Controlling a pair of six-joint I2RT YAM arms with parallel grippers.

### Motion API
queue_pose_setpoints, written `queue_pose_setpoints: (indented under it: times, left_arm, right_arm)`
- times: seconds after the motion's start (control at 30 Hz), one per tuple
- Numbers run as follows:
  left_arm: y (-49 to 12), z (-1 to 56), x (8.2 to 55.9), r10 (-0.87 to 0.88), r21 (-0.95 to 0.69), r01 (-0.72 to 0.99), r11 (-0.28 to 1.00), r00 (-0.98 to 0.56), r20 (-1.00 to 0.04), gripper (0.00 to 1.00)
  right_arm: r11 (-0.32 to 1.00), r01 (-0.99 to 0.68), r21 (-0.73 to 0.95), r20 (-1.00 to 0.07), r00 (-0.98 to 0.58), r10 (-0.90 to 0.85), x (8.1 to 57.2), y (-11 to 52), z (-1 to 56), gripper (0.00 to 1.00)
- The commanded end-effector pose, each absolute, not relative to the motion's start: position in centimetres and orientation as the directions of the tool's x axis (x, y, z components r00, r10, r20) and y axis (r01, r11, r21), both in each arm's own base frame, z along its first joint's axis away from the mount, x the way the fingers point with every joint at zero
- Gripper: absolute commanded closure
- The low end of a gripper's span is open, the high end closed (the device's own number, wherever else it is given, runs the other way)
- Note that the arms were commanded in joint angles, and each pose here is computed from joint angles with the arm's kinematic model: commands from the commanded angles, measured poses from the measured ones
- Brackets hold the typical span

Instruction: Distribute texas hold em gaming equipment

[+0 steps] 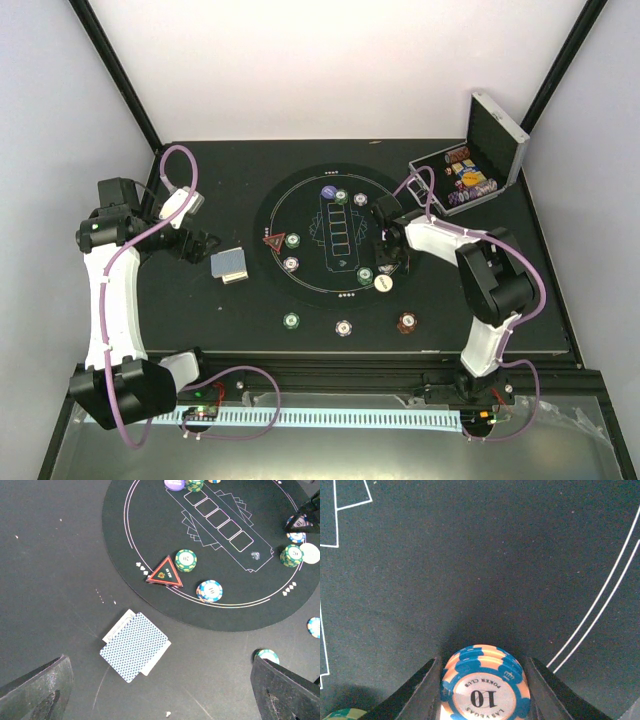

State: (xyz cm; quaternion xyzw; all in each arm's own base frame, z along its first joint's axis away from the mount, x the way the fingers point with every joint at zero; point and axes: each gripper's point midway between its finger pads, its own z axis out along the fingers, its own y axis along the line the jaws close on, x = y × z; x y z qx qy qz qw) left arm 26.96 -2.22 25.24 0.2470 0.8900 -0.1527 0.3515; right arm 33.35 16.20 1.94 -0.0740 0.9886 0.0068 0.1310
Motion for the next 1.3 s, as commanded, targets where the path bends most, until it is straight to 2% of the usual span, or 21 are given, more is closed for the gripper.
queue_pose_setpoints:
  times: [0.0, 0.17, 0.53, 0.7, 0.93, 1.03, 1.1, 1.27]
  left_arm:
    - [-2.3, 26.8, 27.1, 0.342, -0.074, 0.564, 0.822, -0.595, -0.727, 0.01]
    - [-2.4, 27.0, 27.2, 0.34, -0.075, 0.566, 0.821, -0.591, -0.732, 0.01]
    - [-2.5, 27.1, 27.4, 0.334, -0.083, 0.57, 0.818, -0.588, -0.737, 0.01]
    - [-2.5, 27.4, 27.3, 0.338, -0.075, 0.57, 0.818, -0.583, -0.739, 0.01]
    - [-2.6, 27.8, 27.4, 0.334, -0.076, 0.574, 0.815, -0.574, -0.748, 0.01]
    - [-2.8, 27.9, 27.4, 0.331, -0.082, 0.578, 0.812, -0.571, -0.752, 0.01]
    - [-2.8, 28.0, 27.3, 0.332, -0.08, 0.58, 0.81, -0.568, -0.753, 0.01]
    - [-2.8, 28.2, 27.3, 0.337, -0.073, 0.582, 0.81, -0.563, -0.754, 0.01]
  right_arm:
    - [0.984, -0.177, -0.007, -0.248, -0.953, -0.173, 32.4, 16.5, 1.9, 0.55]
    - [0.982, -0.187, -0.009, -0.249, -0.951, -0.183, 31.9, 16.8, 2.2, 0.5]
    - [0.983, -0.18, -0.021, -0.267, -0.947, -0.179, 31.4, 16.3, 3.6, 0.46]
    - [0.988, -0.153, -0.031, -0.296, -0.942, -0.155, 31.0, 15.5, 5.6, 0.35]
    - [0.994, -0.109, -0.031, -0.292, -0.95, -0.113, 25.6, 13.9, 7.2, 0.2]
    - [0.997, -0.082, -0.01, -0.275, -0.958, -0.081, 23.0, 13.3, 7.1, 0.2]
    - [0.997, -0.077, -0.006, -0.296, -0.952, -0.075, 22.2, 13.7, 7.8, 0.17]
    - [1.0, -0.021, 0.012, -0.258, -0.966, -0.017, 20.3, 13.8, 7.7, 0.17]
